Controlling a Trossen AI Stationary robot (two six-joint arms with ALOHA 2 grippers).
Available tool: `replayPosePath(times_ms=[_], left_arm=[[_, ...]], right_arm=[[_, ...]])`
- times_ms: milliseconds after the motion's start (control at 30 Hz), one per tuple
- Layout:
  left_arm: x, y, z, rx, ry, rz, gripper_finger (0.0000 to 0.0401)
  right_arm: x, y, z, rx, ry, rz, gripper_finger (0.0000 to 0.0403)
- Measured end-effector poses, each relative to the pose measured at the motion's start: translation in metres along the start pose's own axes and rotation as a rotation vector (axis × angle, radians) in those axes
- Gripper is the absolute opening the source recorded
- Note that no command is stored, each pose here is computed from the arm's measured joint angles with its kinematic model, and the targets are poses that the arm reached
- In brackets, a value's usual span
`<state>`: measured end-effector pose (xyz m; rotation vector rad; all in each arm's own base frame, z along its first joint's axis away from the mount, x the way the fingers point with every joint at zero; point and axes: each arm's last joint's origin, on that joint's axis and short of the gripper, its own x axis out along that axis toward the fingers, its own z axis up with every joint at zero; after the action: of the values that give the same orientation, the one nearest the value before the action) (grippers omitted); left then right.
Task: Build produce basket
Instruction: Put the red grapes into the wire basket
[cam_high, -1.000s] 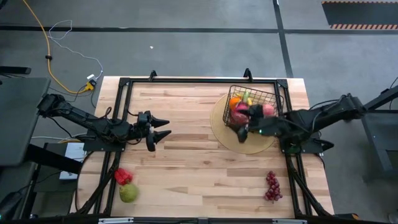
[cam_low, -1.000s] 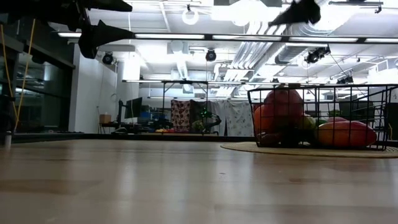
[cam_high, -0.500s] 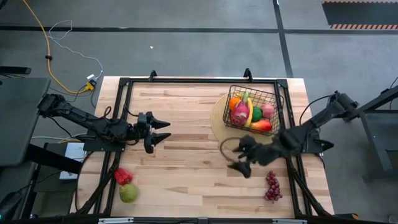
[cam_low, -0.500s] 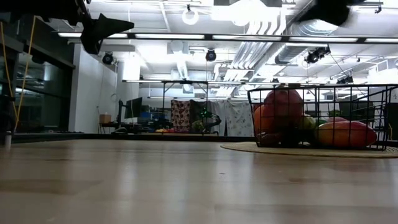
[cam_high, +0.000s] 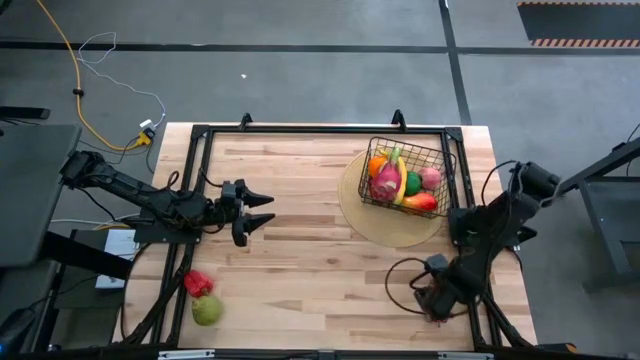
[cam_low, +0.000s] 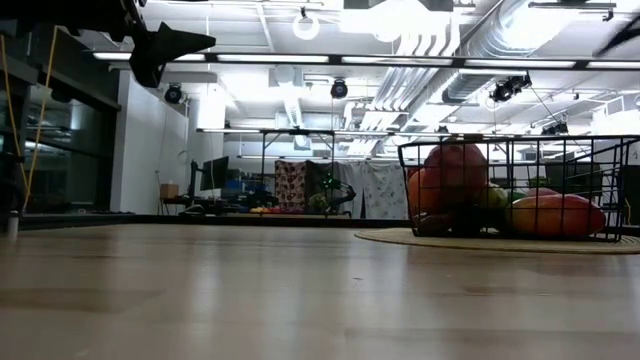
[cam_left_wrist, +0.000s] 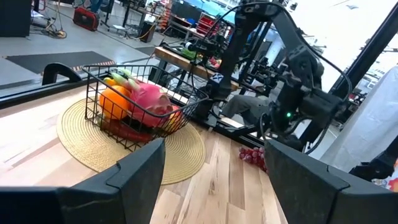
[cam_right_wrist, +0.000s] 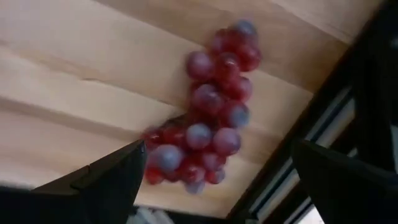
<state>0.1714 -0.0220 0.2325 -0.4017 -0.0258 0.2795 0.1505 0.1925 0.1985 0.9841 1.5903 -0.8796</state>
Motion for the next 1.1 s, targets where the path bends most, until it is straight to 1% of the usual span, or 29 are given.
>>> replayPosePath(times_ms=[67,267,367,500,600,667,733,833,933,1100], left_arm=[[0.0,0.0,0.0,0.0,0.0,0.0,0.0261],[0.0,0.0,0.0,0.002,0.005,0.002,0.0261],[0.0,0.0,0.0,0.002,0.004,0.002,0.0261],[0.0,0.0,-0.001,0.002,0.005,0.002,0.0261],[0.0,0.0,0.0,0.001,0.006,-0.002,0.0261],[0.0,0.0,-0.001,0.0,0.006,-0.001,0.0261],[0.0,0.0,0.0,0.001,0.007,-0.005,0.0261],[0.0,0.0,-0.001,0.001,0.007,-0.004,0.0261],[0.0,0.0,-0.001,0.001,0.007,-0.004,0.0261],[0.0,0.0,-0.001,0.002,0.007,-0.003,0.0261]], right_arm=[[0.006,0.0,-0.004,0.015,-0.021,-0.019,0.0389],[0.02,0.009,-0.01,0.056,-0.041,0.009,0.0389],[0.027,0.011,-0.009,0.098,-0.059,-0.019,0.0389],[0.039,0.015,-0.008,0.111,-0.082,-0.058,0.0389],[0.049,0.021,-0.009,0.124,-0.072,-0.059,0.0389],[0.056,0.023,-0.01,0.129,-0.057,-0.087,0.0389],[0.06,0.025,-0.01,0.125,-0.052,-0.104,0.0389],[0.065,0.025,-0.011,0.083,-0.069,-0.121,0.0388],[0.065,0.025,-0.011,0.04,-0.088,-0.111,0.0388],[0.065,0.024,-0.012,0.008,-0.108,-0.091,0.0388]])
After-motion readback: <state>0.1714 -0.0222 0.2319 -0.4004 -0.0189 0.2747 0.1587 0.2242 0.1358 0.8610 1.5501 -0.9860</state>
